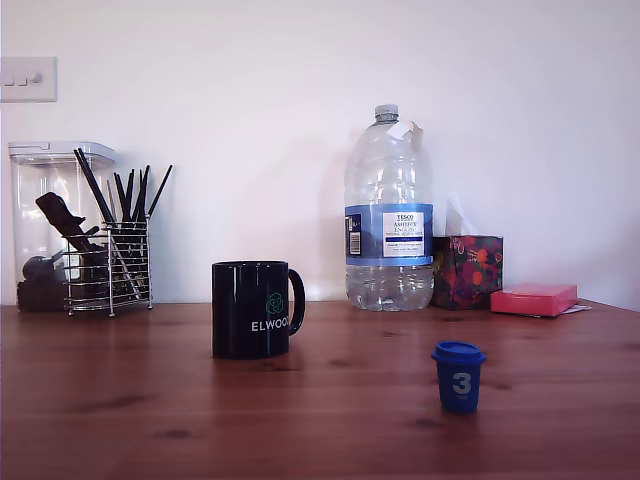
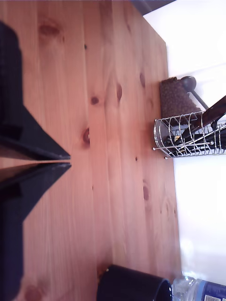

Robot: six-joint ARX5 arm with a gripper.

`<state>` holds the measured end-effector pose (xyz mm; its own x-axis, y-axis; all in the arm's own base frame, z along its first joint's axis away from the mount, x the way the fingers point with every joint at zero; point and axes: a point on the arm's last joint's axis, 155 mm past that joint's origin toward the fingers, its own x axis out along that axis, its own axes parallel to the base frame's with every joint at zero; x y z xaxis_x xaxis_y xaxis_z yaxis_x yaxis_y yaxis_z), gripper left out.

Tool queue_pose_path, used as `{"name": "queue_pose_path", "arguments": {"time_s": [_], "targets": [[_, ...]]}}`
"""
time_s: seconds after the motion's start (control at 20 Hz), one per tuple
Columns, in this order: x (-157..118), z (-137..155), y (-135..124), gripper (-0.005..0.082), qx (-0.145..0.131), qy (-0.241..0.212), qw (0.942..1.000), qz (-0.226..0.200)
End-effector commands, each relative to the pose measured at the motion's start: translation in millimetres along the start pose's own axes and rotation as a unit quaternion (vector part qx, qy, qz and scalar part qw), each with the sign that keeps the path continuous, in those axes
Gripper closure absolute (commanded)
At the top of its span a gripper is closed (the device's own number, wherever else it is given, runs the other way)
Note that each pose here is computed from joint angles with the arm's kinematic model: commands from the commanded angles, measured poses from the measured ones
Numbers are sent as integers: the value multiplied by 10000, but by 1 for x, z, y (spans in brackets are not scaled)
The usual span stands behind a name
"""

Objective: Pick up the coffee capsules from the table one by one and drop them inside the nearest coffee cup

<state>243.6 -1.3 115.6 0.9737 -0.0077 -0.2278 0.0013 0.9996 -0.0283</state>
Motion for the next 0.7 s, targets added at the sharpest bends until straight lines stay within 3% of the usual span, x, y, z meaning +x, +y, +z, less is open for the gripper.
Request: {"name": "queue_pose_path", "arguments": {"time_s": [0.0,0.15,0.5,0.65], "targets": [[2,-5,-6,780,-325,26,9993,-176],[1,11,-14,785,-558,-277,9972,-410],[-16,63,-25,788,-631,-930,9911,-716],[-21,75,-36,788,-747,-883,9880,-1023]]}}
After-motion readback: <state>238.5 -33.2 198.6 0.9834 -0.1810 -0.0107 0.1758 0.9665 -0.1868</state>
